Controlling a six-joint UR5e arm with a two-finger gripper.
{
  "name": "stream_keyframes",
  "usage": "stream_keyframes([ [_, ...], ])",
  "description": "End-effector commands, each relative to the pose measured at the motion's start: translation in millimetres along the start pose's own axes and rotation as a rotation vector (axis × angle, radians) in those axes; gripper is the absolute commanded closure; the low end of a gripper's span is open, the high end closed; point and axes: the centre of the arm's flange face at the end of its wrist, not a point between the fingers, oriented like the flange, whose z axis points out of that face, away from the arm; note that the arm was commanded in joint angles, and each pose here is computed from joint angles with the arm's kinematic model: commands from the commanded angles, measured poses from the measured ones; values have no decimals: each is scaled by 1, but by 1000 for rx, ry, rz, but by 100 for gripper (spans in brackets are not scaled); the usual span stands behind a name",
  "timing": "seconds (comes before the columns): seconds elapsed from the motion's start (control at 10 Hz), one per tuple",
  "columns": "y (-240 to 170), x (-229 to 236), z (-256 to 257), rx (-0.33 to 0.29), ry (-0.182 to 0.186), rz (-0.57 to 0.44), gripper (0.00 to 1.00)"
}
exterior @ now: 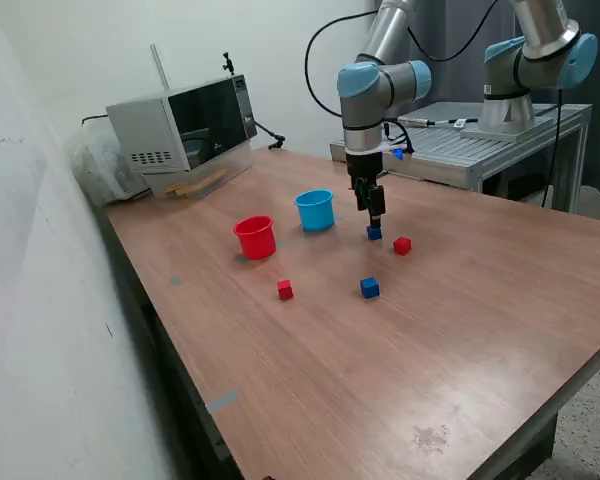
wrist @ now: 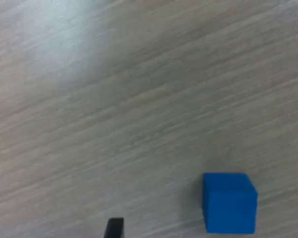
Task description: Place red objects in the red bin, and blue objects in the blue bin.
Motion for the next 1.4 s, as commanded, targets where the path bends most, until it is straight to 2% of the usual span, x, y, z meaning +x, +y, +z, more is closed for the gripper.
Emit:
stream_keyframes([
  [0.0,-1,3,0,-5,3,-4,0],
  [0.1,-1,2,0,-6,4,-3,100],
  [0.8,-16,8,5,8,-1,-29,100],
  [0.9,-13,8,3,3,1,-30,0],
  [1.3,-8,3,3,4,2,-35,0],
])
